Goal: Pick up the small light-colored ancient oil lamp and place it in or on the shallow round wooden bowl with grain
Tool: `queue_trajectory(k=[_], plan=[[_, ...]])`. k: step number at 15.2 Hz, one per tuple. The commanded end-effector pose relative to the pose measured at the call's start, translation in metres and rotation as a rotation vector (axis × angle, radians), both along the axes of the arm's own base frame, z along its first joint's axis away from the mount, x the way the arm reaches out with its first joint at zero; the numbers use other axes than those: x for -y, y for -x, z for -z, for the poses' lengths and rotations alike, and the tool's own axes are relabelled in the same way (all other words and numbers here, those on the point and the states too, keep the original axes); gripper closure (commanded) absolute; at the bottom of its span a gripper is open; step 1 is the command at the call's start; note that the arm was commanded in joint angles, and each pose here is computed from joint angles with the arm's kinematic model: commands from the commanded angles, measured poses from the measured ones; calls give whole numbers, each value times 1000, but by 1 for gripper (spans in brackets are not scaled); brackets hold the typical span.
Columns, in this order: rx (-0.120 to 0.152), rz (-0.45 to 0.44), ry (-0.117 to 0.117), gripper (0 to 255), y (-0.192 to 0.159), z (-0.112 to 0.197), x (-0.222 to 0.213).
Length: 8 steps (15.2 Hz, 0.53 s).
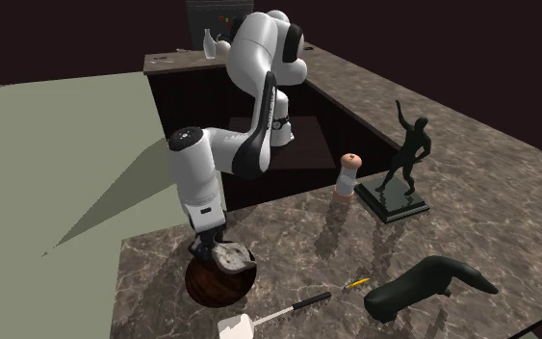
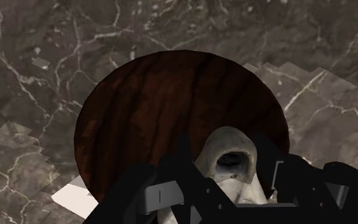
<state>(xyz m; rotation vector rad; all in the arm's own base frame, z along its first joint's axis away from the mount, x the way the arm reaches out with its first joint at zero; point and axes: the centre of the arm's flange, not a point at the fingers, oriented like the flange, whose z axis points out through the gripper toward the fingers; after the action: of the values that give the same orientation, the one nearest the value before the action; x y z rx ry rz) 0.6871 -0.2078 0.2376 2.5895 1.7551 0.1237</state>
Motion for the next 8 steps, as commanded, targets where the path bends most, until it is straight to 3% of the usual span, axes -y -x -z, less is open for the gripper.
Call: queue_trajectory(k=[1, 3, 8], plan=[[1, 0, 0, 255, 0, 11, 1], [1, 0, 0, 255, 0, 25, 1], [1, 0, 0, 255, 0, 25, 1]])
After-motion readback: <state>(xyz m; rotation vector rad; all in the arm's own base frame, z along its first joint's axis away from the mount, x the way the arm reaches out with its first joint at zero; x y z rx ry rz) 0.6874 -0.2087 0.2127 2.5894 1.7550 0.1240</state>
